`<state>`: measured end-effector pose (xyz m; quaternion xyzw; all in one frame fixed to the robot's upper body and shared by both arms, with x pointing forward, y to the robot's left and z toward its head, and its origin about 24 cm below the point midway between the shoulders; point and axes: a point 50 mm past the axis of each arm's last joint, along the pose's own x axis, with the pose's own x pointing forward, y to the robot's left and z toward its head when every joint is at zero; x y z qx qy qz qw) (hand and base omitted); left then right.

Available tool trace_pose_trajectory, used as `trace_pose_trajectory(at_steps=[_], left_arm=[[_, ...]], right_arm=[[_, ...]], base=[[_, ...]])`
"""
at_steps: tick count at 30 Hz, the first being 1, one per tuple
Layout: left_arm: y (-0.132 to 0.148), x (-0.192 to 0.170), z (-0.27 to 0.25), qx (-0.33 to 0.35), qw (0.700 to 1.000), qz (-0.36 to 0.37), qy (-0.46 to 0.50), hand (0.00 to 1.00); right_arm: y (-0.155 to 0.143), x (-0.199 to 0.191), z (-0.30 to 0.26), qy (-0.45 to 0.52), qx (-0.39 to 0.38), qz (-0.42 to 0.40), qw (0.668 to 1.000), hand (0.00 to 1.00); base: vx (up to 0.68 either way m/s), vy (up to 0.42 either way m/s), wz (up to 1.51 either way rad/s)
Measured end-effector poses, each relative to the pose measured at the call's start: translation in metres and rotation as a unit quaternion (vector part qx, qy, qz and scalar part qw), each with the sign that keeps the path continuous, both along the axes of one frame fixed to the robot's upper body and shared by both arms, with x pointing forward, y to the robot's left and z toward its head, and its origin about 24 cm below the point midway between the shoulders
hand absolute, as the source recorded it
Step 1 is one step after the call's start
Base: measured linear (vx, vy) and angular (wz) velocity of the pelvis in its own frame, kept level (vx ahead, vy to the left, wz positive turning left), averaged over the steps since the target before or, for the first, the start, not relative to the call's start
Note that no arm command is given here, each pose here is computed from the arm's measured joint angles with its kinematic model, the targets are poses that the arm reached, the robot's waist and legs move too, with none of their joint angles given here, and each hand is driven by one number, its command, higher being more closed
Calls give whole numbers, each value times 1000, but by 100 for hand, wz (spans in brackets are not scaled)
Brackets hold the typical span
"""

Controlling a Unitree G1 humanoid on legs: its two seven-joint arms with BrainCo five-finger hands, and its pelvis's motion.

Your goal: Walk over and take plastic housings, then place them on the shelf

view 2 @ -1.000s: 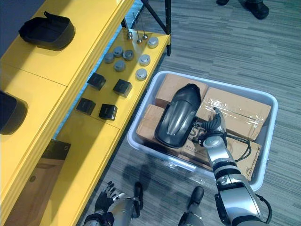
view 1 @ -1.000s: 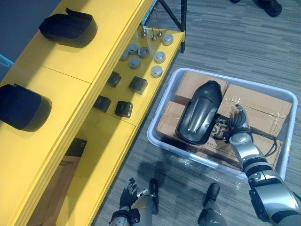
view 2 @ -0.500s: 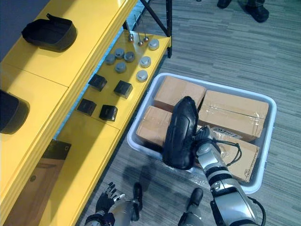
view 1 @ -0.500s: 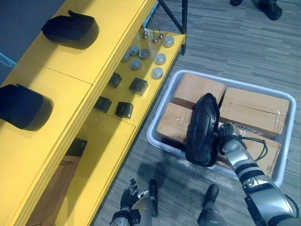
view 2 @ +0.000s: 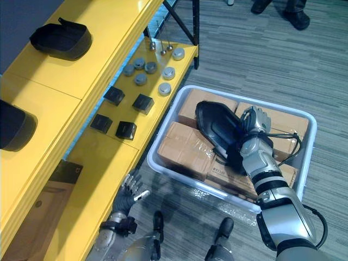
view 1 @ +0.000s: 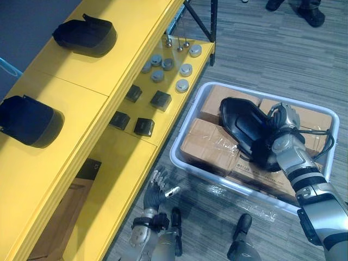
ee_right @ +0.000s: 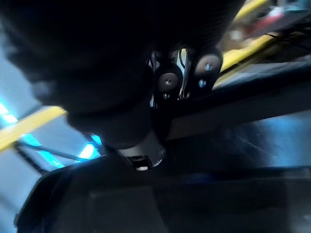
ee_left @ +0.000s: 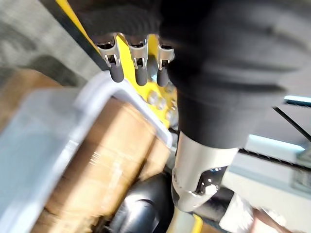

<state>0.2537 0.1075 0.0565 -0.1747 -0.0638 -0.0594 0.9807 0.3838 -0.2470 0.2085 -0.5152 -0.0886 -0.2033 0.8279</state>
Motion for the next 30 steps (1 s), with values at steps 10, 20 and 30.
trace_pose_trajectory(at_steps=[10,20,30], left_arm=[[-34,45,30,-22,998,-53,4,0],[-52,69,21,-85,993,36,72,0],[-38,73,18,-84,987,111,74,0]], right_arm=[[55,-4,-23,-13,45,99,994,100],[117,-17,-5,-89,124,198,968,100],[140,-23,-14,-74,195,236,949,100]], base=[[23,16,-8],[28,23,-20],[39,31,-8]])
